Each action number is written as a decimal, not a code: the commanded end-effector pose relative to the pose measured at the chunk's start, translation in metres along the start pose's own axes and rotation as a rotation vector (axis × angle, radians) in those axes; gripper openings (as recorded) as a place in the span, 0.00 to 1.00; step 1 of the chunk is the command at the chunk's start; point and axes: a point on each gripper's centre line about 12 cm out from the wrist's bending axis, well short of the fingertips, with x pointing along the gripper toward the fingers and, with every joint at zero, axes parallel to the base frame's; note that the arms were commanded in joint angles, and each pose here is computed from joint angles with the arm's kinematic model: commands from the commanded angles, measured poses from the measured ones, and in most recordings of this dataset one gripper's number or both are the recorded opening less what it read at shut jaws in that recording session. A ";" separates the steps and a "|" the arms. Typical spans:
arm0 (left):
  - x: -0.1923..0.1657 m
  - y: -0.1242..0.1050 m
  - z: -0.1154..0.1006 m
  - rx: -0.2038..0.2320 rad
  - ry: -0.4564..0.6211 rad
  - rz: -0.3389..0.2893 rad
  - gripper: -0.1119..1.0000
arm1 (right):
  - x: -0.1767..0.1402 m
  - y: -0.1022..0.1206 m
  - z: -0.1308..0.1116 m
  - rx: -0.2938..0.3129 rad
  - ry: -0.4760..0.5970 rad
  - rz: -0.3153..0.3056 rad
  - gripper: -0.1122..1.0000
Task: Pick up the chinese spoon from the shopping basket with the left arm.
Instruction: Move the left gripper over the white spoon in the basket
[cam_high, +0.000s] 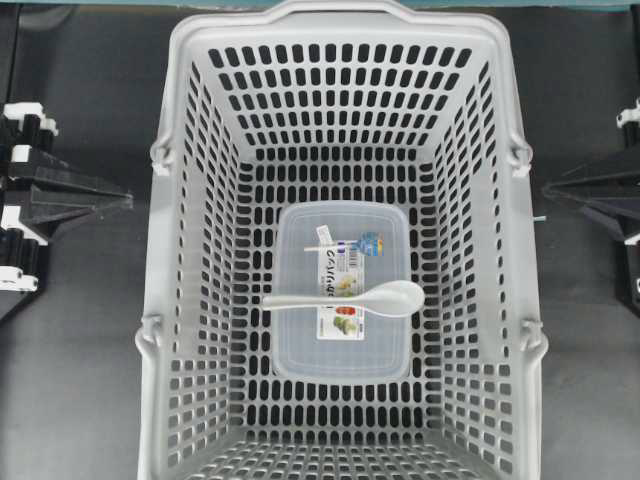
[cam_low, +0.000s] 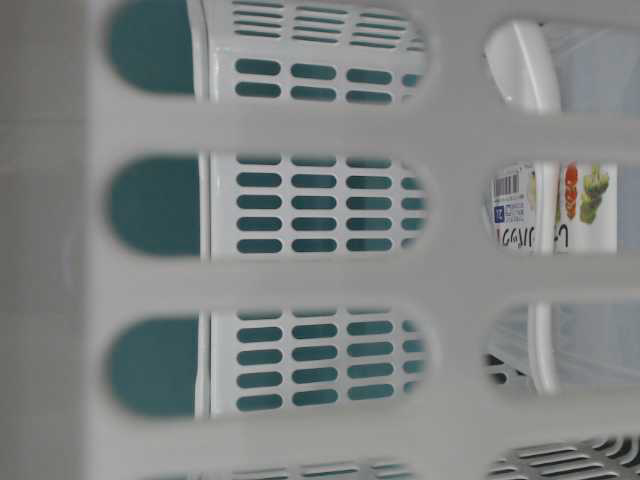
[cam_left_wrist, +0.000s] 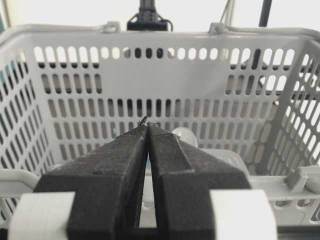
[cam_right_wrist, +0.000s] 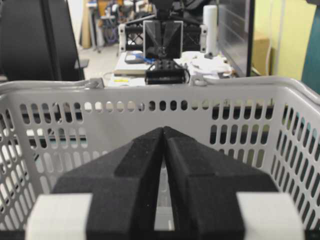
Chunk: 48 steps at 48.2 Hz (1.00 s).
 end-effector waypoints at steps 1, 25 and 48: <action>0.006 0.000 0.021 0.016 -0.020 -0.003 0.15 | 0.002 0.000 0.008 0.015 -0.021 -0.001 0.10; 0.087 -0.019 0.066 -0.009 0.321 -0.060 0.10 | -0.014 0.000 0.012 0.032 0.084 0.000 0.10; 0.187 -0.033 0.036 -0.011 0.729 -0.053 0.11 | -0.022 0.000 0.014 0.023 0.132 0.001 0.39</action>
